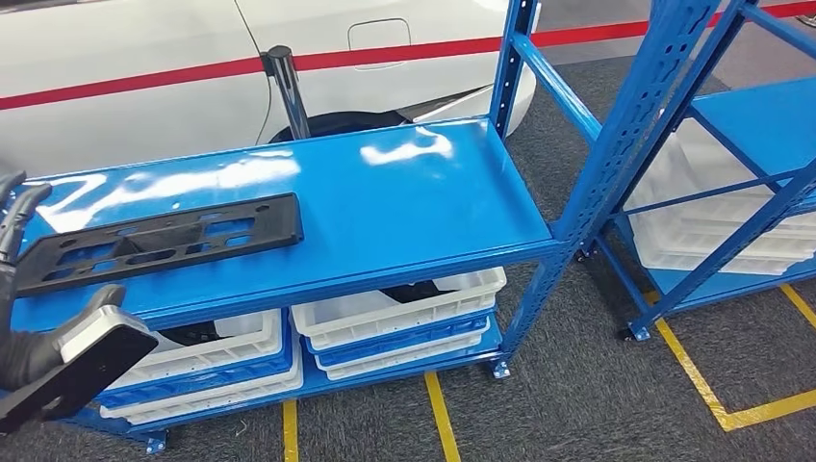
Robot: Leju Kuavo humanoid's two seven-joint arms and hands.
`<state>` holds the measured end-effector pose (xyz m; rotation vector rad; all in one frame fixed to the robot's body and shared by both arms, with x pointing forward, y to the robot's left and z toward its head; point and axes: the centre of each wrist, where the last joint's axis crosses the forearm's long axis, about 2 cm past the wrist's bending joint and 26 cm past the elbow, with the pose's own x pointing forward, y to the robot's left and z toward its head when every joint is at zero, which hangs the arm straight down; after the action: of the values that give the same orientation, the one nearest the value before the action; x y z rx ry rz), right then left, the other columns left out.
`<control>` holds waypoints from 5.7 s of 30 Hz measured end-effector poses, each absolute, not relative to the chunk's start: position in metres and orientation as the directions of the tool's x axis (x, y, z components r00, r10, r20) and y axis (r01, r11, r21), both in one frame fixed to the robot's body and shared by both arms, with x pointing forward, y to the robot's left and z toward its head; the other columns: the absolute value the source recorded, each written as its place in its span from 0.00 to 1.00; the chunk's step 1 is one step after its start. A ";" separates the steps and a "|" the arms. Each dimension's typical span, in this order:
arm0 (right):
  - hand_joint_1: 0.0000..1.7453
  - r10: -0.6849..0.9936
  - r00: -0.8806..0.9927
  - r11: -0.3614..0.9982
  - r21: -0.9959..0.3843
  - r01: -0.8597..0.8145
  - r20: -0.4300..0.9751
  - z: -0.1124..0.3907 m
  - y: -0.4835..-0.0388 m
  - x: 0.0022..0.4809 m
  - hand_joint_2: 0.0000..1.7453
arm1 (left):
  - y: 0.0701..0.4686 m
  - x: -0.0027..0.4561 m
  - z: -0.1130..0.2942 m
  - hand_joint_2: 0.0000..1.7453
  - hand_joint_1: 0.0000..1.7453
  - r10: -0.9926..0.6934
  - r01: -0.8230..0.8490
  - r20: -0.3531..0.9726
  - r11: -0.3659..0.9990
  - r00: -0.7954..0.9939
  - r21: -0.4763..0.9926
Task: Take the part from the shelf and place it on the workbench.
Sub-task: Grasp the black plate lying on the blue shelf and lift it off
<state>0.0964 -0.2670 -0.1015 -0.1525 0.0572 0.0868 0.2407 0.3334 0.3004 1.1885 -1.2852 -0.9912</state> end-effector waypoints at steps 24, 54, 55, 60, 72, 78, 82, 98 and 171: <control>0.00 0.131 0.991 0.977 -0.165 -0.136 -0.037 -0.101 -0.266 0.101 0.00 | 0.376 0.222 0.255 0.00 0.00 -0.935 -0.156 0.271 0.239 0.230 0.958; 0.00 0.203 0.978 0.917 -0.338 -0.210 -0.058 -0.102 -0.289 0.095 0.00 | 0.394 0.221 0.228 0.00 0.00 -0.909 -0.156 0.298 0.262 0.293 0.952; 0.00 0.201 0.978 0.916 -0.343 -0.209 -0.060 -0.102 -0.292 0.095 0.00 | 0.394 0.221 0.227 0.00 0.00 -0.909 -0.153 0.299 0.264 0.291 0.952; 0.00 0.174 0.982 0.904 -0.382 -0.189 -0.075 -0.103 -0.307 0.089 0.00 | 0.391 0.222 0.226 0.00 0.00 -0.903 -0.147 0.323 0.292 0.282 0.945; 0.00 0.098 0.991 0.894 -0.428 -0.129 -0.095 -0.102 -0.331 0.084 0.00 | 0.372 0.227 0.222 0.50 0.00 -0.907 -0.031 0.372 0.374 0.195 0.927; 0.00 0.094 0.990 0.894 -0.428 -0.129 -0.101 -0.103 -0.332 0.082 0.00 | 0.356 0.230 0.224 0.00 0.00 -0.927 0.082 0.357 0.368 0.117 0.926; 0.00 0.096 0.990 0.894 -0.428 -0.131 -0.101 -0.103 -0.333 0.083 0.00 | 0.339 0.229 0.231 0.00 0.00 -0.926 0.133 0.376 0.377 0.037 0.916; 0.00 0.109 0.989 0.900 -0.413 -0.139 -0.095 -0.103 -0.331 0.082 0.00 | 0.284 0.218 0.248 1.00 0.00 -0.926 0.338 0.271 0.176 -0.261 0.925; 0.00 0.044 0.996 0.925 -0.373 -0.072 -0.081 -0.105 -0.317 0.078 0.00 | 0.285 0.145 0.193 1.00 0.00 -0.975 0.558 0.046 -0.087 -0.220 0.825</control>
<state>0.0776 -0.3174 -0.1046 -0.3849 0.0712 0.0595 0.1449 0.2853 0.1933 0.6499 -0.8892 -1.6111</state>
